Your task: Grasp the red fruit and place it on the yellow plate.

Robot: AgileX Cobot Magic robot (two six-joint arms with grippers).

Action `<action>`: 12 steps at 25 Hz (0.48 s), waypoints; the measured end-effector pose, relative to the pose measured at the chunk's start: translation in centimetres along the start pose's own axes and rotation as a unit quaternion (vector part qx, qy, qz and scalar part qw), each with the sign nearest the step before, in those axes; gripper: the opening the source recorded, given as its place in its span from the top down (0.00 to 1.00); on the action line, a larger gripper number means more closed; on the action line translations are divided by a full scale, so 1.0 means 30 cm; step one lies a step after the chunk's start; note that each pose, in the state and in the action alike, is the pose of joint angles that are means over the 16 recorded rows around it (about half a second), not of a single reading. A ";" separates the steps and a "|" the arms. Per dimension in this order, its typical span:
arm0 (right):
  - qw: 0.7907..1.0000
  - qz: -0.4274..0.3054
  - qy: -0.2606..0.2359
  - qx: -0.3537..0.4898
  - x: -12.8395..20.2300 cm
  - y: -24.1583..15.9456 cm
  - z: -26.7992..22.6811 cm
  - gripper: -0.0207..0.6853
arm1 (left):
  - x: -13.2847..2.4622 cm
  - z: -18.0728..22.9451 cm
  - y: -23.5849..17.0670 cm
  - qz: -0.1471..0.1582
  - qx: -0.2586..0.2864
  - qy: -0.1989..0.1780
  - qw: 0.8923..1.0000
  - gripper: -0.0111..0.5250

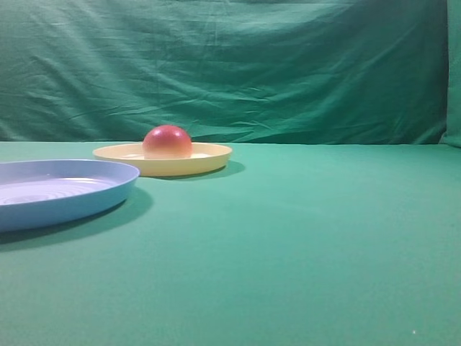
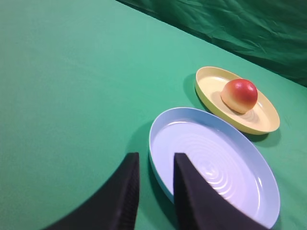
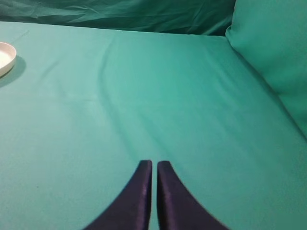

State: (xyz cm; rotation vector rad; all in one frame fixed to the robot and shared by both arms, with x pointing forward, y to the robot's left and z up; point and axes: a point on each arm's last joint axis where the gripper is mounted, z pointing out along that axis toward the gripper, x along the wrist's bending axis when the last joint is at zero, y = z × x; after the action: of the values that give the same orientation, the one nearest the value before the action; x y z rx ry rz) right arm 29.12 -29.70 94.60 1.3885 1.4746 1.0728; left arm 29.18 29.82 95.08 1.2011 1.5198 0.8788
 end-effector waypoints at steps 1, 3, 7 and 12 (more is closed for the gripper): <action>1.000 0.000 0.000 0.000 0.000 0.000 0.000 0.97 | 0.000 0.000 0.000 0.000 0.000 0.000 1.000 0.69; 1.000 0.000 0.000 0.001 0.000 -0.001 0.000 0.97 | 0.000 0.000 0.000 0.000 0.000 0.000 1.000 0.69; 1.000 0.000 0.000 0.001 0.000 -0.001 0.000 0.97 | 0.000 0.000 0.000 0.000 0.000 0.000 1.000 0.69; 1.000 0.000 0.000 0.001 0.000 -0.001 0.000 0.97 | 0.000 0.000 0.000 0.000 0.000 0.000 1.000 0.69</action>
State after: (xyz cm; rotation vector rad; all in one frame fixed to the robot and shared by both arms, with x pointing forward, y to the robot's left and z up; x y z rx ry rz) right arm 29.11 -29.70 94.58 1.3904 1.4765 1.0710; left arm 29.18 29.82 95.08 1.2011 1.5198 0.8788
